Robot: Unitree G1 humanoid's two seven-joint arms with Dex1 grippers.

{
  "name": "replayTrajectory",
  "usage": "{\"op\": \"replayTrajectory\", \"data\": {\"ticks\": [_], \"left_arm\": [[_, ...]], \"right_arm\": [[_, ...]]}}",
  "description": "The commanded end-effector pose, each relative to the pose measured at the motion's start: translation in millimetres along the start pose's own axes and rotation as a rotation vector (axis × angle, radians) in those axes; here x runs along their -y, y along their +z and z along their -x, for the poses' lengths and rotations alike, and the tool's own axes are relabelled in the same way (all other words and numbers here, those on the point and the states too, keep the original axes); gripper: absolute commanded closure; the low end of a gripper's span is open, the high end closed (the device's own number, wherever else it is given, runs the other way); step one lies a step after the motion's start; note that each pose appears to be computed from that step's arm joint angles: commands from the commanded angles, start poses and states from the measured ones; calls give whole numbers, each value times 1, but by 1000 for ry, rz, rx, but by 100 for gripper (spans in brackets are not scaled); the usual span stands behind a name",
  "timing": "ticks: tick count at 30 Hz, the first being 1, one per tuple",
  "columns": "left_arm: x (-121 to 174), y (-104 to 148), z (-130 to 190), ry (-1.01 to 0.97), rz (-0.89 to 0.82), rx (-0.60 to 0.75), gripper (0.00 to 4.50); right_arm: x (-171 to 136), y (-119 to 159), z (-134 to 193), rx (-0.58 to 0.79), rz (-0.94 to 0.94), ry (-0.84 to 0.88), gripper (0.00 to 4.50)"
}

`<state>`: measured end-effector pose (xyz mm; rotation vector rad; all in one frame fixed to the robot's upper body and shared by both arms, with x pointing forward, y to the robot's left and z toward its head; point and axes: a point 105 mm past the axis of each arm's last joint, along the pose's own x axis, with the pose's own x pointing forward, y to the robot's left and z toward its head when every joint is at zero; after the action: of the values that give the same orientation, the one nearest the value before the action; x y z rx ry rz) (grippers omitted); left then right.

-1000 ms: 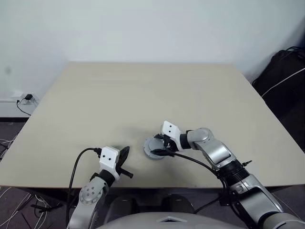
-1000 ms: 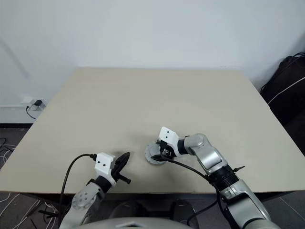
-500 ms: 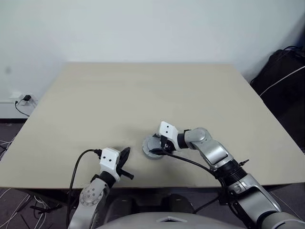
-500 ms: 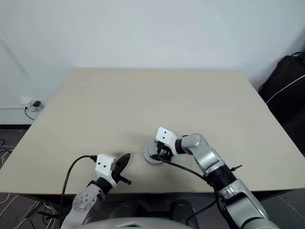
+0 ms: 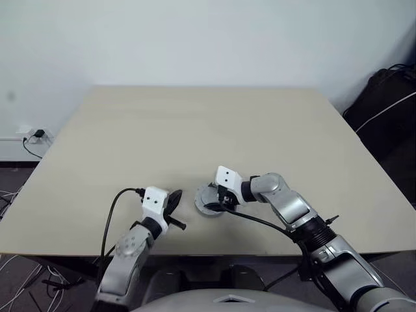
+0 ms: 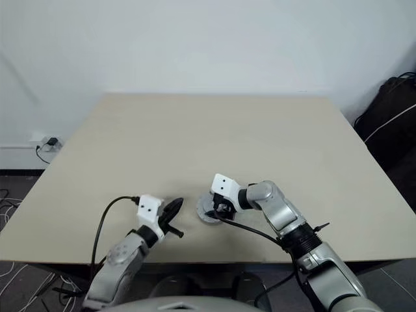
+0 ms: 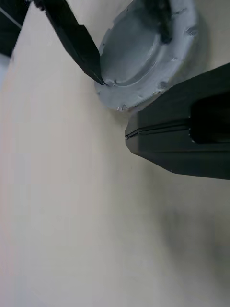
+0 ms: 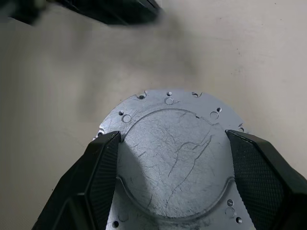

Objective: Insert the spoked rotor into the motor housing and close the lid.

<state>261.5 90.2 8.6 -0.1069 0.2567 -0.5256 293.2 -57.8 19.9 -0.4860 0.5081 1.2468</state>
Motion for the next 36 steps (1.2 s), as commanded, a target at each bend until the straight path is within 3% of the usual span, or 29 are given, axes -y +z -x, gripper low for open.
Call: {"op": "replayTrajectory", "data": {"ticks": [1, 7, 23, 36], "left_arm": [[14, 9, -16, -108, 70, -6, 450], [31, 18, -32, -222, 200, -53, 450], [34, -13, -27, -130, 252, -253, 450], [34, -11, -23, -107, 274, -238, 450]], "right_arm": [[1, -4, -2, -27, 0, -7, 133], [1, -4, -2, -25, -1, -17, 133], [-2, -7, -3, -23, -16, -33, 133], [-3, -30, 20, -49, -90, -50, 133]]}}
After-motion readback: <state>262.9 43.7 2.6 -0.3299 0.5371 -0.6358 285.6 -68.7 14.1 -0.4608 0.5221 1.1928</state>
